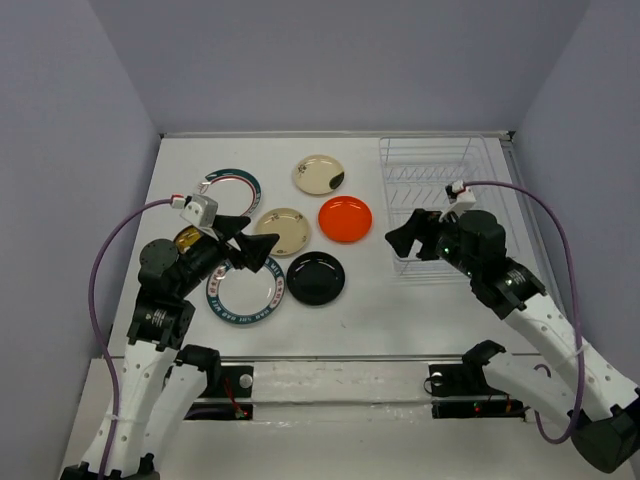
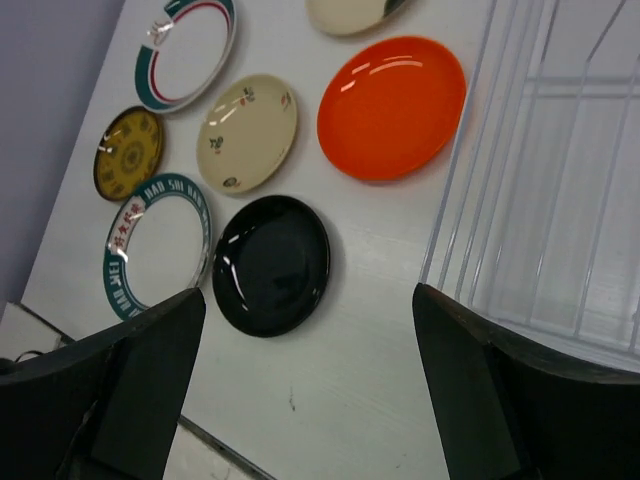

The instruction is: Load the plates into the dish rack

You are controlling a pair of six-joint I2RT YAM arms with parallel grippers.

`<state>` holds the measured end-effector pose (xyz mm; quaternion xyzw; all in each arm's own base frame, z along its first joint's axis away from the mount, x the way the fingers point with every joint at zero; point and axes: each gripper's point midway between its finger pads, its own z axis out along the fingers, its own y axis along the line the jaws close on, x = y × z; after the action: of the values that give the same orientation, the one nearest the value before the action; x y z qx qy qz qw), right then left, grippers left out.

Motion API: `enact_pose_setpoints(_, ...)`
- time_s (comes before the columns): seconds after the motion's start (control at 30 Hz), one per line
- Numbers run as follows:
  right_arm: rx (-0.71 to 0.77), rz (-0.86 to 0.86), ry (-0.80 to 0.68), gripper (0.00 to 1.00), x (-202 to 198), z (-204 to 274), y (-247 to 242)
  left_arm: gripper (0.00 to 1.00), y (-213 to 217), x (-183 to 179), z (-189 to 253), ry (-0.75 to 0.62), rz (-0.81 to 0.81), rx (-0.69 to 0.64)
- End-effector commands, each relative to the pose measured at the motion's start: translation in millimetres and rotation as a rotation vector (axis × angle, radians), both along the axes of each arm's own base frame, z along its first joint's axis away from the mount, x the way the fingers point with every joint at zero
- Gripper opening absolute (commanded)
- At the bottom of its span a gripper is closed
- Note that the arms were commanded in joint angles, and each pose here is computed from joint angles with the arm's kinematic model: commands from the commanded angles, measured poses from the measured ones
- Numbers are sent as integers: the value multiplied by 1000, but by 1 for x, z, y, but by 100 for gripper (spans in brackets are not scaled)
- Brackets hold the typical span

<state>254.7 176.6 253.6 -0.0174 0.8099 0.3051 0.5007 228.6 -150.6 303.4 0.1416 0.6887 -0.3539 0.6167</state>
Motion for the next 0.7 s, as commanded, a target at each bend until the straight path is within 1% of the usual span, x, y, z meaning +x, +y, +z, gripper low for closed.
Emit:
enact_pose_setpoints(0.0, 94, 83, 70, 90, -9, -13, 31, 99, -3, -7, 29, -101, -37, -15)
enact_pose_setpoints(0.07, 87, 135, 110, 90, -16, -27, 58, 99, -3, -8, 29, -103, -38, -14)
enact_pose_setpoints(0.23, 44, 165, 122, 89, -29, -46, 110, 99, -6, -17, 35, -131, -73, -17)
enact_pose_setpoints(0.27, 56, 152, 131, 87, -31, -50, 116, 99, -7, -17, 35, -133, -75, -19)
enact_pose_setpoints(0.3, 57, 178, 143, 84, -42, -56, 128, 99, -6, -18, 36, -136, -75, -19)
enact_pose_setpoints(0.37, 51, 185, 180, 78, -50, -75, 143, 99, -6, -19, 39, -147, -73, -23)
enact_pose_setpoints(0.4, 43, 181, 183, 78, -53, -81, 149, 99, -5, -19, 40, -145, -68, -27)
enact_pose_setpoints(0.43, 28, 211, 194, 77, -64, -89, 169, 99, -5, -18, 39, -140, -60, -30)
enact_pose_setpoints(0.47, 12, 198, 188, 76, -65, -94, 175, 99, -4, -18, 40, -141, -57, -32)
enact_pose_setpoints(0.6, -4, 244, 237, 73, -82, -119, 218, 99, -1, -17, 42, -145, -32, -39)
enact_pose_setpoints(0.67, 16, 243, 254, 68, -80, -130, 237, 99, 2, -16, 42, -142, -12, -42)
